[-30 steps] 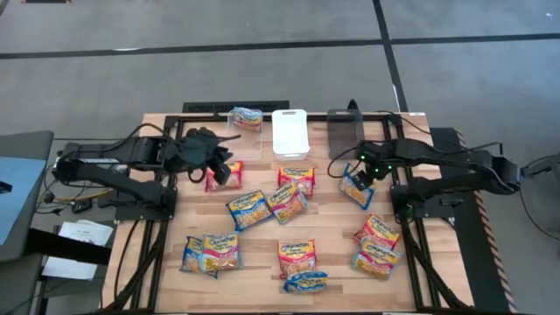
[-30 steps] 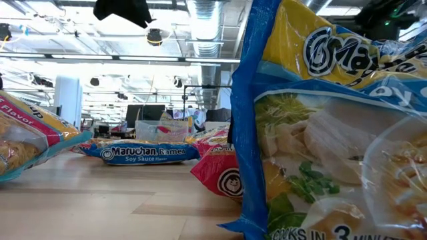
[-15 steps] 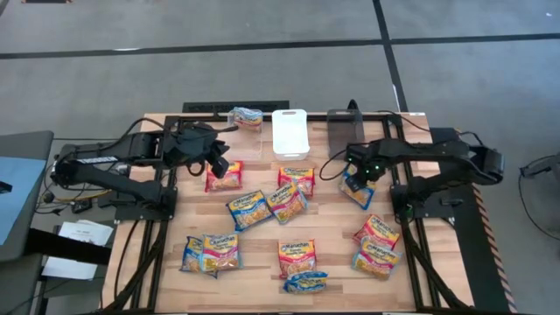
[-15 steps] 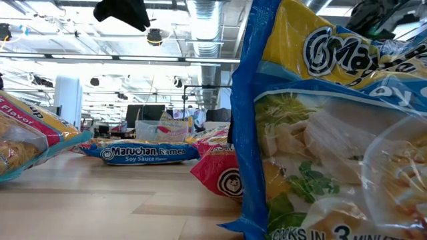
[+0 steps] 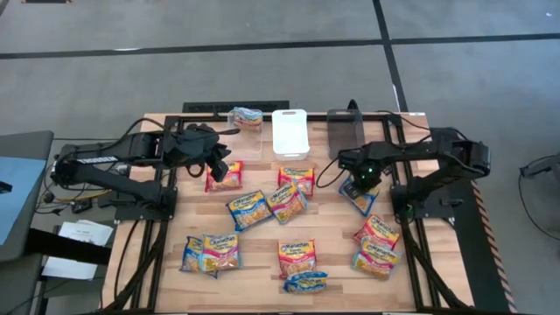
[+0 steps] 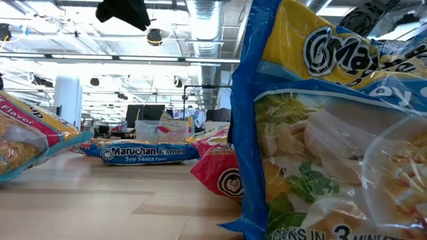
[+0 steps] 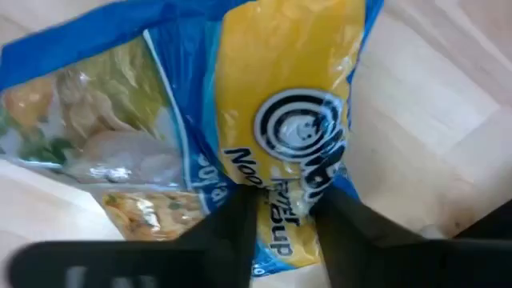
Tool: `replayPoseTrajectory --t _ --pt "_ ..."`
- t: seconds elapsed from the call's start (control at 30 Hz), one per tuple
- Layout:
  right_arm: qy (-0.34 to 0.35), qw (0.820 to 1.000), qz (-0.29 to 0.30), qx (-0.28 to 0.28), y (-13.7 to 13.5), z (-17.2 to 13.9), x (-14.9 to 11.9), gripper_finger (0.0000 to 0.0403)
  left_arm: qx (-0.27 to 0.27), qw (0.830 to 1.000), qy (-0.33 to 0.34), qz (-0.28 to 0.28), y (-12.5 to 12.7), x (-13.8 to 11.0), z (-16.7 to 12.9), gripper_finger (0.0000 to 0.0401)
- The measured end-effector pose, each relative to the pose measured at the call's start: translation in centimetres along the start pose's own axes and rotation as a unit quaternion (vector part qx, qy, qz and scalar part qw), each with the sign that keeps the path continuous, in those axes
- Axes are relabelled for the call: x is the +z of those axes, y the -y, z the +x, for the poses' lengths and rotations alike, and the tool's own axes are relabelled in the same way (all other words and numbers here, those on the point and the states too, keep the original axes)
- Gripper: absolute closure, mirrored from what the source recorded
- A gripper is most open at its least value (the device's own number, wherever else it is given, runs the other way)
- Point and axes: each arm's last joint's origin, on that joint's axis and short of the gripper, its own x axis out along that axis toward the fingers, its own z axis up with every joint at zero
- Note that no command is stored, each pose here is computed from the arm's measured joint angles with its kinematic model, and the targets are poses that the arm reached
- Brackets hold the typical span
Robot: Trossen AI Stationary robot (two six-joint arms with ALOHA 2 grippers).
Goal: Sort Maruchan noodles
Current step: Put the blue bag into the black bin
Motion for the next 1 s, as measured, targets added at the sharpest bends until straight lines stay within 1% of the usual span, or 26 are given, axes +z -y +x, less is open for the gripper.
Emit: replayPoseTrajectory --t 0.13,0.2,0.3,0.47,0.63,0.73,0.9,1.0 --pt "-0.001 1.0 0.002 0.003 -0.3 0.0 -0.3 0.0347 0.0 1.0 0.0 0.007 0.0 0.0 0.0 0.0315" --pt "0.004 1.0 0.004 0.007 -0.4 -0.2 -0.4 0.037 0.0 1.0 0.0 0.008 0.0 0.0 0.0 0.0315" --pt "0.015 1.0 0.004 0.015 -0.5 -0.6 -0.8 0.0394 0.0 1.0 0.0 0.008 0.0 0.0 0.0 0.0315" --pt "0.039 0.999 -0.012 0.034 -1.4 -2.2 -1.3 0.0398 0.0 1.0 0.0 0.03 0.0 0.0 0.0 0.0315" --pt "0.061 0.996 -0.043 0.045 -2.8 -3.9 -1.7 0.0398 -0.002 0.999 0.004 0.032 0.0 0.1 0.0 0.0315" --pt "0.085 0.994 -0.066 0.036 -3.9 -5.2 -2.1 0.0398 -0.002 0.999 0.004 0.033 0.0 0.1 0.0 0.0315" --pt "0.132 0.986 -0.095 0.023 -5.4 -7.4 -2.6 0.0398 -0.001 0.998 0.004 0.061 0.0 0.1 0.0 0.0315" --pt "0.164 0.981 -0.104 0.004 -5.9 -8.8 -2.8 0.0398 0.0 0.997 0.004 0.071 0.0 0.1 0.0 0.0315"
